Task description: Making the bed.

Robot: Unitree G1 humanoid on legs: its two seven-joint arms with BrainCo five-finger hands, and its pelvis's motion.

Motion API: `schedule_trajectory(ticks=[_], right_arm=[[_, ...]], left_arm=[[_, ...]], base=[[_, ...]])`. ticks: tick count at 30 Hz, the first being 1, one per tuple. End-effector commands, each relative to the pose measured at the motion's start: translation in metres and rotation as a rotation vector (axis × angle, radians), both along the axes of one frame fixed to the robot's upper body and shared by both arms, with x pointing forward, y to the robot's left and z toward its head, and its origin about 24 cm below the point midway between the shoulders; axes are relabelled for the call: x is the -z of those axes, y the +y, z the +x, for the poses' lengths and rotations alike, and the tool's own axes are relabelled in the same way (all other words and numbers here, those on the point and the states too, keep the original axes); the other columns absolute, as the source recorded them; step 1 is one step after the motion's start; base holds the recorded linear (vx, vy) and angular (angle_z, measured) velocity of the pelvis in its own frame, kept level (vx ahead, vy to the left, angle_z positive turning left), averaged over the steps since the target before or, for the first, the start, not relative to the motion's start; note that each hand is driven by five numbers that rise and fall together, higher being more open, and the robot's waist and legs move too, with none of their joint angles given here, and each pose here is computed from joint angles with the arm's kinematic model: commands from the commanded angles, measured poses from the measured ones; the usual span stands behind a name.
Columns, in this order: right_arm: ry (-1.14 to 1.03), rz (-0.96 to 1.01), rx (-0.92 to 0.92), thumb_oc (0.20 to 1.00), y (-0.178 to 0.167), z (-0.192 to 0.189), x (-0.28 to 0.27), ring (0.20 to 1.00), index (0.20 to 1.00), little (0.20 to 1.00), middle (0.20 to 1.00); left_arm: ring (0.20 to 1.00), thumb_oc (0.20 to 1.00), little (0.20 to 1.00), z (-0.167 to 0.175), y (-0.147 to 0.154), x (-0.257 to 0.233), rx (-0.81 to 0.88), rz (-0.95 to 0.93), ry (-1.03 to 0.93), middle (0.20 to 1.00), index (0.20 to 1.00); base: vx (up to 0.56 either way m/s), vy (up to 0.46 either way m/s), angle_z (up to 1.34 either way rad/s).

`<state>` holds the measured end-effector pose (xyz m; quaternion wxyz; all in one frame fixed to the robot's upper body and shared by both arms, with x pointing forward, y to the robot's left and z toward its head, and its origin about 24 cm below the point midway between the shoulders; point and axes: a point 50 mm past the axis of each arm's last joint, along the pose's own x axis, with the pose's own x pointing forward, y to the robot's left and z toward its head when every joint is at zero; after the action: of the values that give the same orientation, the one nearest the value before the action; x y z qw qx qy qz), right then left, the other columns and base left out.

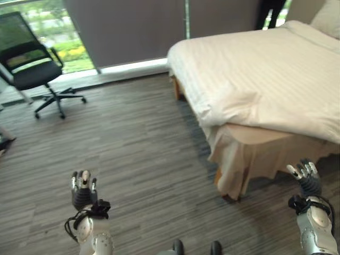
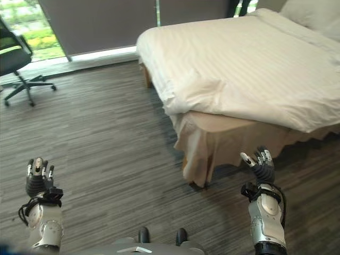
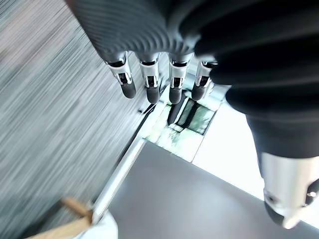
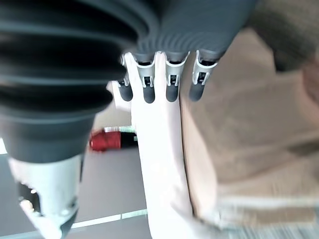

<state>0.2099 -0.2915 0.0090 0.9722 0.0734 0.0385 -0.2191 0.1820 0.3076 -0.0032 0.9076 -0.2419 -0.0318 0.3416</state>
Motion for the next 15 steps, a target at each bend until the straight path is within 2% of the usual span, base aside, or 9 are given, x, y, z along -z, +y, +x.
schedule_trajectory(ticks=[1, 8, 9, 10, 15], right_arm=[[-0.229, -0.021, -0.014, 1.000, 0.008, 0.026, -0.041, 1.000, 1.000, 1.000, 1.000], [-0.266, -0.019, -0.016, 1.000, 0.009, 0.032, -0.050, 1.000, 1.000, 1.000, 1.000], [-0.270, -0.025, -0.011, 1.000, 0.007, 0.031, -0.051, 1.000, 1.000, 1.000, 1.000], [-0.270, -0.053, -0.006, 1.000, 0.002, 0.029, -0.054, 1.000, 1.000, 1.000, 1.000], [-0.275, -0.092, -0.021, 1.000, -0.005, 0.030, -0.060, 1.000, 1.000, 1.000, 1.000]], left_arm=[[1.000, 1.000, 1.000, 0.014, 0.018, -0.042, -0.013, 0.192, -0.102, 1.000, 1.000], [1.000, 1.000, 1.000, 0.012, 0.026, -0.048, -0.031, 0.188, -0.139, 1.000, 1.000], [1.000, 1.000, 1.000, 0.014, 0.027, -0.048, -0.003, 0.206, -0.127, 1.000, 1.000], [1.000, 1.000, 1.000, 0.019, 0.021, -0.051, 0.105, 0.259, -0.115, 1.000, 1.000], [1.000, 1.000, 1.000, 0.029, 0.006, -0.052, 0.260, 0.326, -0.089, 1.000, 1.000]], base=[[0.02, 0.010, 0.13], [0.16, -0.091, 0.08], [0.46, -0.239, 0.31], [0.44, -0.265, 0.38], [0.25, -0.226, 0.42]])
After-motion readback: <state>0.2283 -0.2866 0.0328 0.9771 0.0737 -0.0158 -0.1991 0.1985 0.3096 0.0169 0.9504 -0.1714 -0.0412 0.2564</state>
